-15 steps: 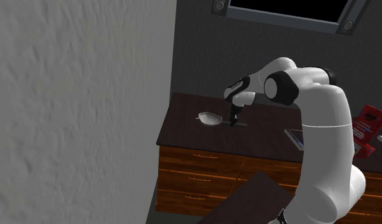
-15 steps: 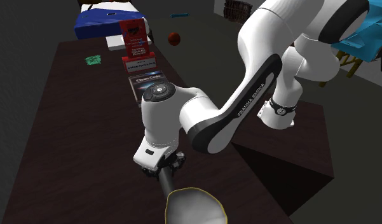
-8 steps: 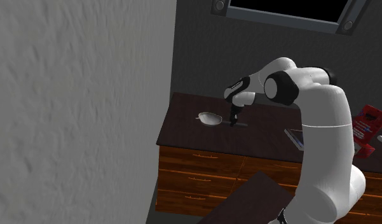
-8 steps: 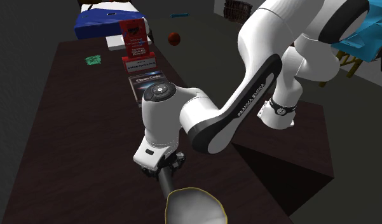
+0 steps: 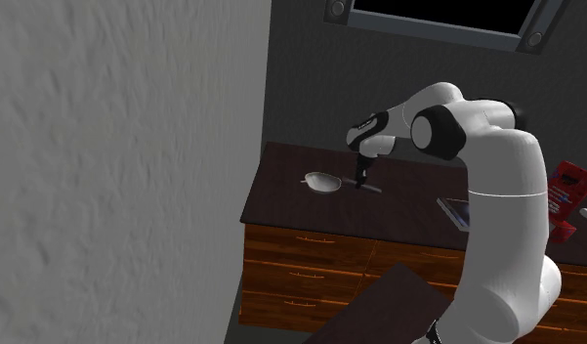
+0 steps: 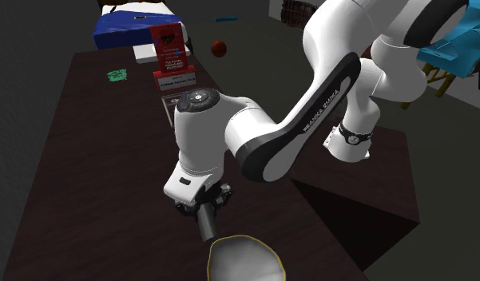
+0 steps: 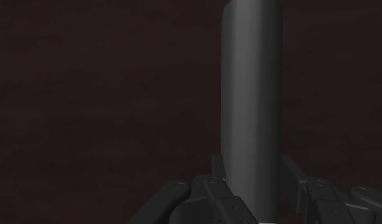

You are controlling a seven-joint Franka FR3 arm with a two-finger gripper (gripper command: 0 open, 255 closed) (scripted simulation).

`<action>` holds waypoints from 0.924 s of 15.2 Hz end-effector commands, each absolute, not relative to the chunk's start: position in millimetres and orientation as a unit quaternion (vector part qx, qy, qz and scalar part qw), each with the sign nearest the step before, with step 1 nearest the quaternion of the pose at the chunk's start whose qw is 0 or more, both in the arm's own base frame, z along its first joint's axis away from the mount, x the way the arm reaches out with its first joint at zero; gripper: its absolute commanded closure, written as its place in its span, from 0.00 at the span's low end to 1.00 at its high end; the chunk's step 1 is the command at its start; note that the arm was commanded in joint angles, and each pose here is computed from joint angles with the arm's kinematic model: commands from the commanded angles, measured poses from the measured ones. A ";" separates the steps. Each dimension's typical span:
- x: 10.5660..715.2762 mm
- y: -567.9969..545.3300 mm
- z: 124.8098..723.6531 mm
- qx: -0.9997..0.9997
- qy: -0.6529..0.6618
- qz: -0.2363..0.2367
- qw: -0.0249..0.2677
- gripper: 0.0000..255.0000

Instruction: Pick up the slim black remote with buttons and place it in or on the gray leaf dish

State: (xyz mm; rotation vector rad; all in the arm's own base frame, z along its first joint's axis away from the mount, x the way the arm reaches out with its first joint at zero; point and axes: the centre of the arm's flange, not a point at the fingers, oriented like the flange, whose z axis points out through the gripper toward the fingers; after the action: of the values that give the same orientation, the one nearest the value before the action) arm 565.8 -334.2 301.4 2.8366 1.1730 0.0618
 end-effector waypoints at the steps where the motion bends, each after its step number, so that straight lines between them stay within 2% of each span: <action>1: 565.8 -334.1 312.4 0.923 0.382 0.020 0.036 1.00; 14: 565.8 -334.1 381.0 0.923 0.382 0.020 0.036 1.00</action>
State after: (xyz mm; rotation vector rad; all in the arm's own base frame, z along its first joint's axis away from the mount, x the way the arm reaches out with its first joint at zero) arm 565.3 -333.5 375.5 2.8365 1.1732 0.0619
